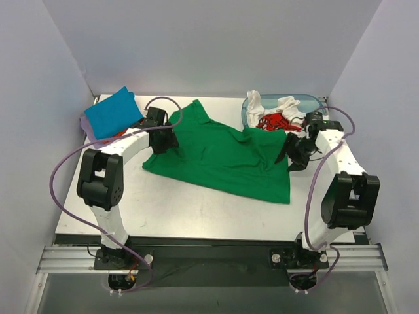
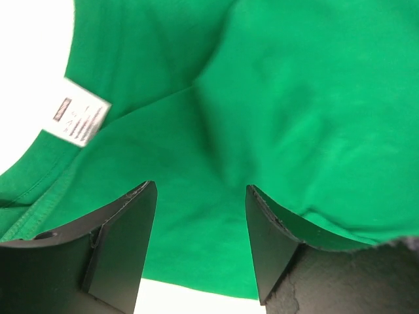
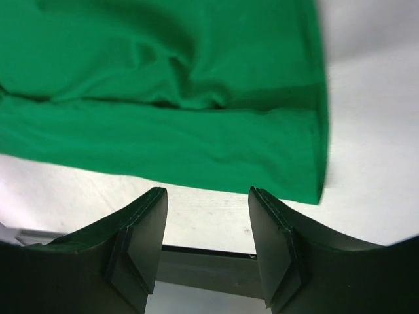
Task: Fold and stack the t-shirts
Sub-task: Fold the flattened tshirt in 1/3 of the way
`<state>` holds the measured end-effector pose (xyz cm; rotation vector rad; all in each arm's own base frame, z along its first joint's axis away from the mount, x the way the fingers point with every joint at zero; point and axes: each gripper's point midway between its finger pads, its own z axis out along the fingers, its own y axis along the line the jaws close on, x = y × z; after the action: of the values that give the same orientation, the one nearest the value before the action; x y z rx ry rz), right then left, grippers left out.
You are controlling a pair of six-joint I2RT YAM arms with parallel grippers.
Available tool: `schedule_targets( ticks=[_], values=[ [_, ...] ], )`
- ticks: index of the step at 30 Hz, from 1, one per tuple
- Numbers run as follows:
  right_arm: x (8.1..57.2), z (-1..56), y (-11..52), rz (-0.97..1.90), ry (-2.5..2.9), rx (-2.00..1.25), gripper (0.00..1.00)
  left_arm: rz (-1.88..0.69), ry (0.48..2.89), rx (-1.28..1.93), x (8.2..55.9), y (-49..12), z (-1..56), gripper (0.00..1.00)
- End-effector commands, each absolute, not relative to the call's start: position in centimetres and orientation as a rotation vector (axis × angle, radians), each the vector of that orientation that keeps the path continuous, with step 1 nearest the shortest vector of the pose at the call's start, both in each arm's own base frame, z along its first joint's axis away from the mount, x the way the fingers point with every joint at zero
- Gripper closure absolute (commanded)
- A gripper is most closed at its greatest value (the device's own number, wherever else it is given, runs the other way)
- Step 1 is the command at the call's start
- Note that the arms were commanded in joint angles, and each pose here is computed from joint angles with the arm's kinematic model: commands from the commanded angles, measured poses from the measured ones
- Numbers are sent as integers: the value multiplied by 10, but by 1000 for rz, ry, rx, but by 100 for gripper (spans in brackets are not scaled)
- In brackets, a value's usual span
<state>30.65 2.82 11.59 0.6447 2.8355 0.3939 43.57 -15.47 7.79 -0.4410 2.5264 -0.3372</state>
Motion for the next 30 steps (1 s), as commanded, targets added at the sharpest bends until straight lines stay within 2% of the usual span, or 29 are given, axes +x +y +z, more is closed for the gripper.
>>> schedule_targets(
  ticks=[1, 6, 13, 22, 30],
  values=[
    [294, 91, 58, 477, 2932, 570, 47, -470, 2405, -443, 448, -158, 103, 33],
    [288, 59, 74, 497, 2997, 584, 47, -495, 2458, -520, 433, -149, 61, 33],
    [265, 17, 67, 408, 3142, 627, 49, -419, 2527, -532, 397, -131, 35, 33],
    [212, -8, 70, 357, 3285, 741, 50, -353, 2598, -600, 332, -112, 16, 33],
    [162, -1, 79, 334, 3322, 890, 51, -136, 2652, -700, 263, -73, 11, 32]
  ],
)
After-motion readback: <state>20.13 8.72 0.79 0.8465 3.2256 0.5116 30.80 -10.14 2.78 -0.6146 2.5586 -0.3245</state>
